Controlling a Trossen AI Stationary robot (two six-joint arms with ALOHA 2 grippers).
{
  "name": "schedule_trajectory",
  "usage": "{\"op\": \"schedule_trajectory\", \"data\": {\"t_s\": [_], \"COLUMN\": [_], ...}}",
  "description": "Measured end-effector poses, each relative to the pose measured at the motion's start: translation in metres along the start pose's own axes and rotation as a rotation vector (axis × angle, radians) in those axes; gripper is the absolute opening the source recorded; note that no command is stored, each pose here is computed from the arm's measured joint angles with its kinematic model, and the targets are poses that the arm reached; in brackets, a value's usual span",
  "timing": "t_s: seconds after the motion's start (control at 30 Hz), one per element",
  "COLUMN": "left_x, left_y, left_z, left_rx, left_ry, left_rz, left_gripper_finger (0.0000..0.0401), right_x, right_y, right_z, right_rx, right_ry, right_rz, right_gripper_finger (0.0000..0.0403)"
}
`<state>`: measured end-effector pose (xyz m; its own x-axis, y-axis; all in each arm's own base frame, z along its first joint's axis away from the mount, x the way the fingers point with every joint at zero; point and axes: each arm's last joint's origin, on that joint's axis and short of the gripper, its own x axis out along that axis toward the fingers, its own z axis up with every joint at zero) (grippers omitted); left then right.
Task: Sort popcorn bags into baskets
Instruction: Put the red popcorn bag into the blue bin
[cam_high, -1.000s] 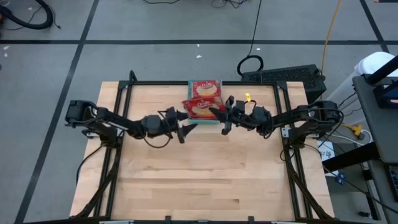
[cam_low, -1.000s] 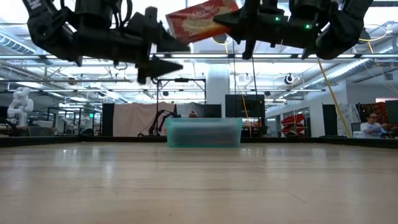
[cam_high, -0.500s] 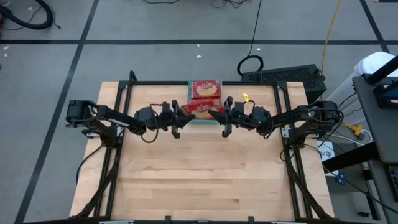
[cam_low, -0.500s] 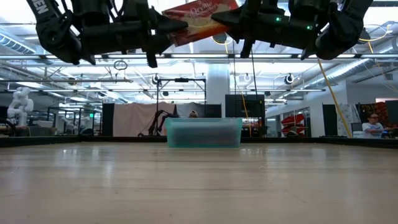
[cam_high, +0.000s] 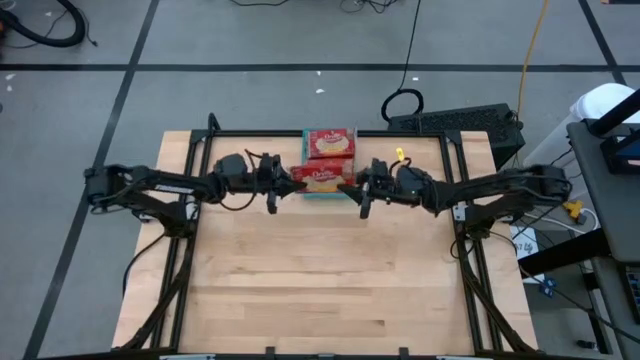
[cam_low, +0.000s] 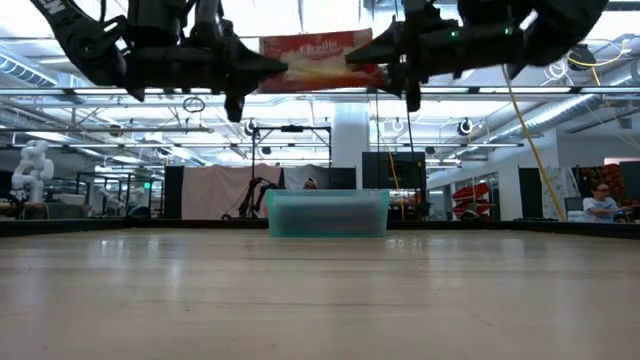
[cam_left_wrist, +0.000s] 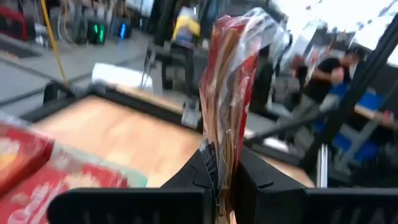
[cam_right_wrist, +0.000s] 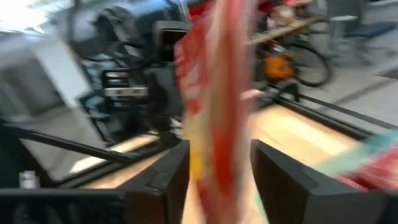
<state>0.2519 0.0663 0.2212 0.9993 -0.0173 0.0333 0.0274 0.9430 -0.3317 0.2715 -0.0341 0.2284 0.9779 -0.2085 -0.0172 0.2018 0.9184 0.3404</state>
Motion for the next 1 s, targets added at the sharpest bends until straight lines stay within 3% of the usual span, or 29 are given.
{"op": "schedule_trajectory", "data": {"t_s": [0.13,0.3,0.4,0.6,0.7,0.8,1.0], "left_x": [-0.007,-0.007,-0.006,-0.005,-0.004,-0.003,-0.009], "left_y": [0.001,-0.002,-0.005,-0.006,-0.007,-0.014,-0.011], "left_z": [0.001,0.0,-0.002,-0.003,-0.007,-0.01,-0.015], "left_rx": [0.011,0.027,0.041,0.115,0.148,0.192,0.153], "left_ry": [0.07,0.083,0.09,0.076,0.097,0.112,0.155], "left_rz": [0.022,0.013,0.011,0.085,0.125,0.122,0.373], "left_gripper_finger": [0.0022,0.0032,0.0027,0.004,0.0071,0.0127,0.0255], "right_x": [-0.007,-0.005,-0.001,0.008,0.008,0.005,0.0], "right_y": [0.0,-0.003,-0.007,-0.008,-0.016,-0.026,-0.046], "right_z": [0.016,0.022,0.016,0.01,0.011,0.017,0.028], "right_rx": [-0.051,-0.063,-0.054,-0.107,-0.12,-0.102,-0.097], "right_ry": [0.05,0.062,0.097,0.067,0.059,0.073,0.057], "right_rz": [-0.068,-0.003,-0.007,0.008,-0.019,-0.034,-0.101], "right_gripper_finger": [0.0191,0.0187,0.0145,0.0018,0.0013,0.0011,0.0005]}}
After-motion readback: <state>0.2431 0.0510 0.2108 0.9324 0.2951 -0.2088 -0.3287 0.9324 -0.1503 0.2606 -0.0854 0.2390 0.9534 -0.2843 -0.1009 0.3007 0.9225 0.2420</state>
